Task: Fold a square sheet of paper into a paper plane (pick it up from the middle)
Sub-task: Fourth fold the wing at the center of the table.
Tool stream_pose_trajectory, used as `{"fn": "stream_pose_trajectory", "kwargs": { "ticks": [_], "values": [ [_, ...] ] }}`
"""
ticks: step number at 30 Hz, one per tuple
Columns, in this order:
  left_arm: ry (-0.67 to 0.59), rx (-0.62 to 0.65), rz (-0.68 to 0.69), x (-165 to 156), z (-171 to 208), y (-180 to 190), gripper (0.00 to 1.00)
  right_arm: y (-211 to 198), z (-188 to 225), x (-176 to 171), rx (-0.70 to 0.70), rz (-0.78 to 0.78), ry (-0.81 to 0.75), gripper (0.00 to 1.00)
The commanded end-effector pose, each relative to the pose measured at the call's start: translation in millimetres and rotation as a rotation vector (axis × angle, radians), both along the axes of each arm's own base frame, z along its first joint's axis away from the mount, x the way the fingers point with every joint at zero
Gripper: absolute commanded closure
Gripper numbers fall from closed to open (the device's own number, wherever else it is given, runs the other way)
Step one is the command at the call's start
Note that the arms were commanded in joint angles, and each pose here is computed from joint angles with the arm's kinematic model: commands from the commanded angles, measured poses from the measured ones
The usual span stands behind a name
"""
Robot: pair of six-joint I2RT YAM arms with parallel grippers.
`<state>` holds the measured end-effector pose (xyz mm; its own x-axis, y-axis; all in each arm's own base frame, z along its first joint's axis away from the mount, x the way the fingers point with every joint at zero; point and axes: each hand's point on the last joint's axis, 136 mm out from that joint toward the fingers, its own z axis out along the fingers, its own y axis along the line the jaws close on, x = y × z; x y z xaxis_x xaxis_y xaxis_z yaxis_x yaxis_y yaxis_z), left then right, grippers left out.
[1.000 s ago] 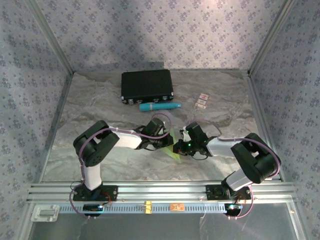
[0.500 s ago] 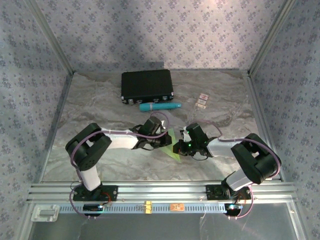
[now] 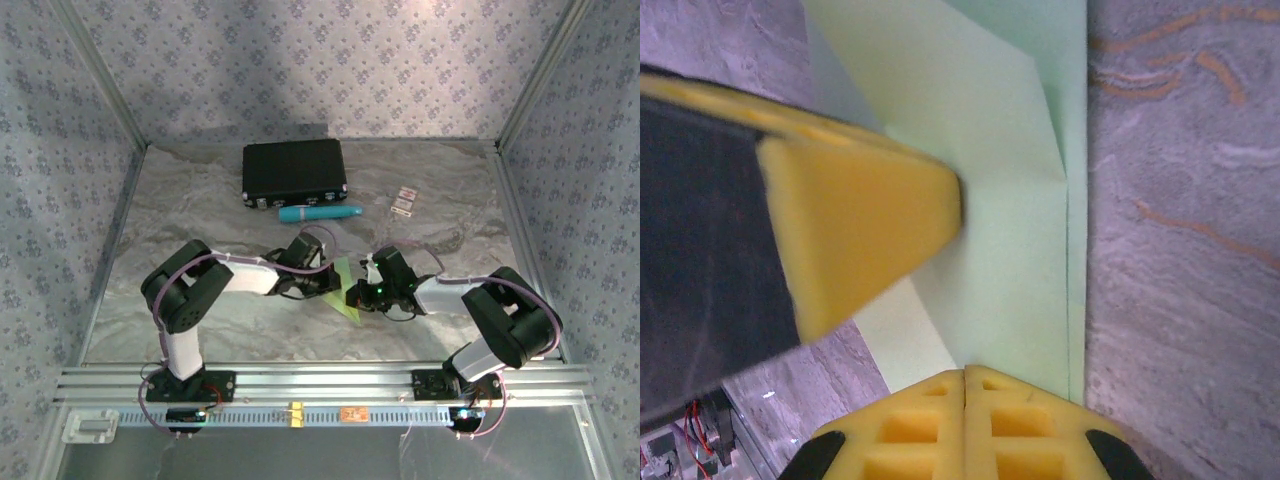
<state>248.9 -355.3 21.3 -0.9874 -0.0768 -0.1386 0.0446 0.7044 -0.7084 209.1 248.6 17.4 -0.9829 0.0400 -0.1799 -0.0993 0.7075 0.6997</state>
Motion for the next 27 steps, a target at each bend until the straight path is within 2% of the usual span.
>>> {"fn": "stream_pose_trajectory", "kwargs": {
  "ticks": [1, 13, 27],
  "values": [
    [-0.014, 0.083, 0.109, 31.3, -13.5, 22.8, 0.95, -31.2, -39.1, -35.0, -0.152, -0.007, 0.143, 0.99],
    [-0.002, 0.128, 0.17, 63.4, -18.7, 48.1, 0.95, -29.6, -37.4, -34.8, -0.147, 0.01, 0.141, 0.99],
    [-0.037, 0.207, 0.154, 83.1, -19.3, 70.0, 0.96, -29.0, -36.2, -33.6, -0.137, 0.024, 0.144, 0.99]
  ]
}}
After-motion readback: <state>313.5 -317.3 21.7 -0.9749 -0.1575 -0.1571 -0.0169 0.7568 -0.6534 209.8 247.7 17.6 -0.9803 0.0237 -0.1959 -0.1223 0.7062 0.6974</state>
